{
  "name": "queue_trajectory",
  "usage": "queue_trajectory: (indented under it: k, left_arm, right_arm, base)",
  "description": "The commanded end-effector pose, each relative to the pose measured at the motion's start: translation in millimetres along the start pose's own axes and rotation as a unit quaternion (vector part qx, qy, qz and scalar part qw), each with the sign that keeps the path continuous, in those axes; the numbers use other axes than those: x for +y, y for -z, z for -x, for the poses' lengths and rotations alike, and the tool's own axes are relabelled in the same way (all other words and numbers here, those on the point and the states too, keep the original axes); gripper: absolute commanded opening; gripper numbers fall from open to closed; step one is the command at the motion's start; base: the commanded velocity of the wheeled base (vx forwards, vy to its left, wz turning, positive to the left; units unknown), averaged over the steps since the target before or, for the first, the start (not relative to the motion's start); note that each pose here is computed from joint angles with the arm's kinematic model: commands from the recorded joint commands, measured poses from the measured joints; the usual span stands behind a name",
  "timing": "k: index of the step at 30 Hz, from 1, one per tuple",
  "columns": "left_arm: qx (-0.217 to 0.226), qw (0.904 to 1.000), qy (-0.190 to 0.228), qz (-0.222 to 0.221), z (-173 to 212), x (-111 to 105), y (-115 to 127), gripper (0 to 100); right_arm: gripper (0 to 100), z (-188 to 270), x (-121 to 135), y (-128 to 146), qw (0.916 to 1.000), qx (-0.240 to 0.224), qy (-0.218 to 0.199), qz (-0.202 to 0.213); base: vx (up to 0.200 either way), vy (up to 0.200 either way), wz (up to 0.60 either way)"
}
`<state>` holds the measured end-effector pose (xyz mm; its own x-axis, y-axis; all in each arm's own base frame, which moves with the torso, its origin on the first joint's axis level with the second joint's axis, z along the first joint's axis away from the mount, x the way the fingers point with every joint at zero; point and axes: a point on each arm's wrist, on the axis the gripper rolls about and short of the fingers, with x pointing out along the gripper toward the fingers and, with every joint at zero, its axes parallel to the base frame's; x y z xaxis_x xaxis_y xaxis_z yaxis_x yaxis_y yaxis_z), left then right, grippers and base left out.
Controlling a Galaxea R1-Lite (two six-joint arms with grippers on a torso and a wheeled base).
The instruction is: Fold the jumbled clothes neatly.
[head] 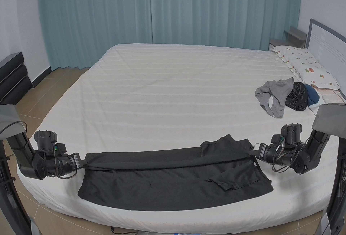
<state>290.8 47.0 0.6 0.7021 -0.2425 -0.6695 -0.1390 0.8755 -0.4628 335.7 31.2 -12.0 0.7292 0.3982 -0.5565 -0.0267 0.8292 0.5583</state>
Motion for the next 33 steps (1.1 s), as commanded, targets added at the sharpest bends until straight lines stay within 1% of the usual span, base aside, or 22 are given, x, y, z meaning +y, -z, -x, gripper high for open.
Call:
queue_trajectory:
  k: [1, 2, 3, 6, 9, 10, 12, 13, 15, 16, 18, 19, 21, 24, 26, 27, 30, 33]
  left_arm:
    - [0.013, 0.9999, -0.003, 0.002, 0.7, 1.5, 8.7, 0]
    - [0.013, 0.9999, -0.003, 0.002, 1.0, 1.6, 9.3, 0]
    - [0.011, 0.9999, -0.002, 0.002, 1.1, 1.5, 9.3, 100]
    - [0.009, 1.0000, -0.001, 0.001, 1.6, 0.9, 9.7, 100]
    - [0.005, 1.0000, 0.000, 0.001, 3.4, 0.3, 8.4, 100]
    - [0.001, 1.0000, 0.001, 0.002, 4.7, -0.8, 6.7, 100]
    - [-0.008, 1.0000, 0.003, 0.001, 7.2, -2.5, 3.0, 100]
    - [-0.018, 0.9998, 0.005, 0.002, 9.3, -3.9, -1.7, 100]
    - [-0.027, 0.9995, 0.009, 0.012, 11.1, -6.0, -6.2, 100]
    - [-0.042, 0.9985, 0.016, 0.032, 12.1, -9.6, -14.5, 100]
    - [-0.055, 0.9966, 0.024, 0.057, 11.2, -13.7, -23.9, 100]
    - [-0.064, 0.9944, 0.031, 0.078, 8.2, -16.6, -31.7, 100]
    - [-0.074, 0.9914, 0.044, 0.099, 2.6, -22.5, -41.4, 100]
    - [-0.068, 0.9893, 0.048, 0.120, -18.1, -22.1, -46.1, 100]
    - [-0.060, 0.9894, 0.045, 0.124, -31.3, -21.1, -44.4, 100]
    - [-0.060, 0.9894, 0.045, 0.124, -31.3, -21.1, -44.4, 100]
    - [-0.041, 0.9904, 0.038, 0.126, -44.7, -17.5, -35.5, 100]
    - [-0.038, 0.9906, 0.037, 0.126, -45.7, -16.7, -34.1, 100]
  right_arm:
    - [0, -3.6, -6.0, 8.0, 0.9999, 0.015, 0.008, -0.004]
    - [0, -3.8, -5.5, 8.2, 0.9999, 0.015, 0.007, -0.004]
    - [100, -4.0, -5.4, 7.8, 0.9999, 0.014, 0.007, -0.004]
    - [100, -4.3, -4.1, 5.2, 0.9999, 0.010, 0.003, -0.004]
    - [100, -1.8, -0.5, -1.9, 1.0000, -0.003, -0.003, -0.008]
    - [100, 0.1, 3.4, -7.4, 0.9998, -0.011, -0.012, -0.011]
    - [100, 1.0, 7.2, -13.6, 0.9993, -0.020, -0.020, -0.022]
    - [100, 0.2, 9.4, -18.4, 0.9987, -0.028, -0.025, -0.034]
    - [100, -1.5, 11.1, -23.0, 0.9977, -0.033, -0.030, -0.050]
    - [100, -4.0, 12.9, -27.1, 0.9962, -0.037, -0.034, -0.071]
    - [100, -7.7, 13.5, -31.2, 0.9935, -0.042, -0.040, -0.098]
    - [100, -12.7, 12.9, -33.8, 0.9912, -0.044, -0.043, -0.117]
    - [100, -20.6, 10.2, -36.5, 0.9878, -0.047, -0.046, -0.141]
    - [100, -27.5, 6.7, -35.3, 0.9855, -0.043, -0.044, -0.158]
    - [100, -29.7, 5.2, -34.3, 0.9847, -0.041, -0.043, -0.164]
    - [100, -29.7, 5.2, -34.3, 0.9847, -0.041, -0.043, -0.164]
    - [100, -30.6, 0.0, -36.0, 0.9836, -0.045, -0.038, -0.171]
    - [100, -31.3, -0.9, -36.1, 0.9835, -0.045, -0.037, -0.171]
  base:
    - [0.000, 0.000, 0.00]
    - [0.000, 0.000, 0.00]
    - [0.000, 0.000, 0.00]
    - [0.000, 0.000, 0.00]
    - [0.000, 0.000, 0.00]
    - [0.000, 0.000, 0.00]
    - [0.000, 0.000, 0.00]
    - [0.000, 0.000, 0.00]
    - [0.000, 0.000, 0.00]
    - [0.000, 0.000, 0.00]
    - [0.000, 0.000, 0.00]
    - [0.000, 0.000, 0.00]
    - [0.000, 0.000, 0.00]
    - [0.000, 0.000, 0.00]
    - [0.000, 0.000, 0.00]
    - [0.000, 0.000, 0.00]
    - [0.000, 0.000, 0.00]
    - [0.000, 0.000, 0.00]
